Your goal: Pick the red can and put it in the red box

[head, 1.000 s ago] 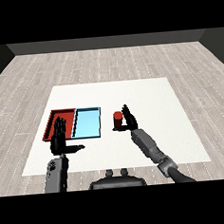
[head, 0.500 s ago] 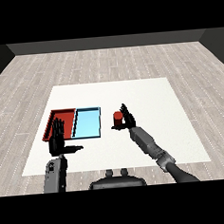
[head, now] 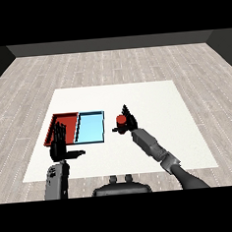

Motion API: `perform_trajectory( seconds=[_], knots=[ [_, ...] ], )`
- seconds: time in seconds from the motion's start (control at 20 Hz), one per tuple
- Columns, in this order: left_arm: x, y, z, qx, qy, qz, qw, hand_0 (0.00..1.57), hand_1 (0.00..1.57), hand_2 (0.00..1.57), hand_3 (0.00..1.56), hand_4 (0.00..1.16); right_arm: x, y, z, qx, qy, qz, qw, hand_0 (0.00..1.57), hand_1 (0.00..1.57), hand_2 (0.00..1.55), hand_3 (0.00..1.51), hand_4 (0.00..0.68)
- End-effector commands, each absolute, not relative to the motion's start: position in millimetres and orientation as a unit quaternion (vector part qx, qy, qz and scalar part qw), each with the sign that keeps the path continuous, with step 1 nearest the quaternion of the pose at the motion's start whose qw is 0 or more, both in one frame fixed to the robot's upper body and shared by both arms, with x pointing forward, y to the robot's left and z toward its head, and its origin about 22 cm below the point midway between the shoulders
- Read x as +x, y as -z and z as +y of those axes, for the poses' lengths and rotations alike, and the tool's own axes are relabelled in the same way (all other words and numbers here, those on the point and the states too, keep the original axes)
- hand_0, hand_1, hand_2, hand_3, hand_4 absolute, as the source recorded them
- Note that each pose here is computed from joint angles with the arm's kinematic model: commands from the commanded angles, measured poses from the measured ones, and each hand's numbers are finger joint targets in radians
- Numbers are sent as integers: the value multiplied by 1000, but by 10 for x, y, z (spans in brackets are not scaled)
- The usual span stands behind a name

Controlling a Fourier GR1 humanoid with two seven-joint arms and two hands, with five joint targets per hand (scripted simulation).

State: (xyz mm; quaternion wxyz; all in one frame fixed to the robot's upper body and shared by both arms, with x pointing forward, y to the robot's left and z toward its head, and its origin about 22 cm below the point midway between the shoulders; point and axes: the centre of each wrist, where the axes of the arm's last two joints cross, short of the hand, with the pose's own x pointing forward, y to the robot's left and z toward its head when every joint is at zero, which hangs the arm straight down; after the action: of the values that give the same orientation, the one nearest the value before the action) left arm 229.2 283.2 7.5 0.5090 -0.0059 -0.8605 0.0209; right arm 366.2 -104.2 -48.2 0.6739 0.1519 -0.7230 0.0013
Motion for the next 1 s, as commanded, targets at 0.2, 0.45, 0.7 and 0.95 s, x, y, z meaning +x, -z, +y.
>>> perform_trajectory(
  seconds=[0.2, 0.45, 0.7, 0.95],
  knots=[
    [2199, -105, 2928, 4, -29, -863, 505, 0, 0, 0, 0, 0, 3574, 555, -968, 146, -9, -715, 683, 0, 0, 0, 0, 0],
    [2235, 32, 2757, -1, -34, -863, 504, 0, 0, 0, 0, 0, 3640, 519, -973, 24, -19, -691, 722, 1468, 1468, 1448, 1372, 508],
    [2318, -167, 2757, -4, -26, -861, 508, 0, 0, 0, 0, 0, 3655, 495, -932, -45, -44, -669, 740, 1460, 1460, 1458, 1411, 533],
    [2299, -112, 2819, 2, -28, -862, 506, 0, 0, 0, 0, 0, 3668, 446, -865, -74, -62, -645, 758, 1480, 1480, 1458, 1412, 534]
  ],
)
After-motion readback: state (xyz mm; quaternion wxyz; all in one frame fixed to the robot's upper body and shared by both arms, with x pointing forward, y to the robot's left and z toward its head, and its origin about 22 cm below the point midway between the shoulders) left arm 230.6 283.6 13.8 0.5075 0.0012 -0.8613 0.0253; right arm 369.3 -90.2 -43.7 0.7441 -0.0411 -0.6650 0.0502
